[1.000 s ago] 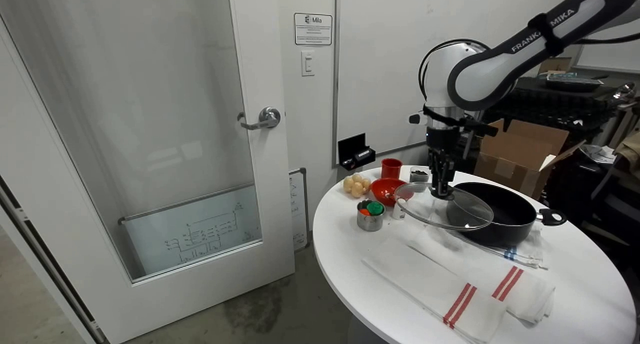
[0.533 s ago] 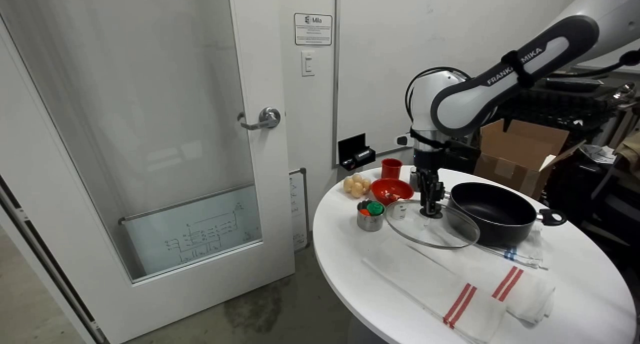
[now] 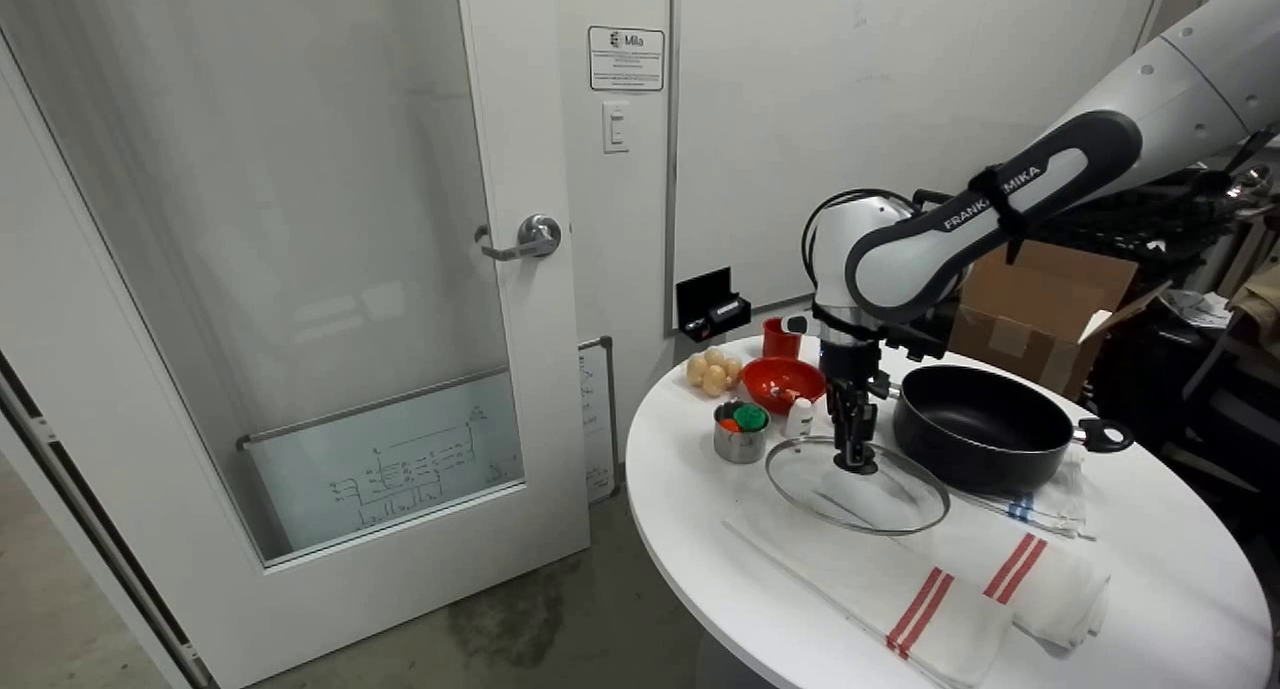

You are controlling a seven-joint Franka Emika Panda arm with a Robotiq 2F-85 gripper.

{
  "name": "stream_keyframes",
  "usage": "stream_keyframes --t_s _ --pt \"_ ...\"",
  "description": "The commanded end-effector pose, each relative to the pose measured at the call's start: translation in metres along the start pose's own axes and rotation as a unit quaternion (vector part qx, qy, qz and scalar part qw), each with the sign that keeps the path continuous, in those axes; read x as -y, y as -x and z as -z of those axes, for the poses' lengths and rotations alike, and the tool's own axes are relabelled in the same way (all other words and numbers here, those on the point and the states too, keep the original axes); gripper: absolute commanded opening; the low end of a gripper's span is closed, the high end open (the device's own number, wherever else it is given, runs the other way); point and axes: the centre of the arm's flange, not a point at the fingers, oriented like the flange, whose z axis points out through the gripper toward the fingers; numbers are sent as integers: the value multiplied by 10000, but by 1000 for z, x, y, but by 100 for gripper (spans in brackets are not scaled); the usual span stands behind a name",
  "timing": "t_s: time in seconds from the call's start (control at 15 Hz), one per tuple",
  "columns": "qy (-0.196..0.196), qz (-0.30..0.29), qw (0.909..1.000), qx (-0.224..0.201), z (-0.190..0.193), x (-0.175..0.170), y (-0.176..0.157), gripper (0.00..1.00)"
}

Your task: Remove the lid from the pot and place it on the table

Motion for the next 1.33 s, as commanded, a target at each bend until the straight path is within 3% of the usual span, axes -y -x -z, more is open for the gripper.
stream_keyframes --t_s 0.0,0.13,0.4,0.67,1.0,1.27 --pt "-638 387 9972 -101 -1 -17 -15 23" --pt "-978 492 9940 -35 -5 -16 -15 23" --pt "-1264 613 9899 166 -10 -15 -11 23" --pt "-964 691 9929 58 -8 -18 -13 23" --pt "-171 844 9962 -122 -2 -12 -14 23" --pt "227 961 9949 -201 -3 -6 -13 23"
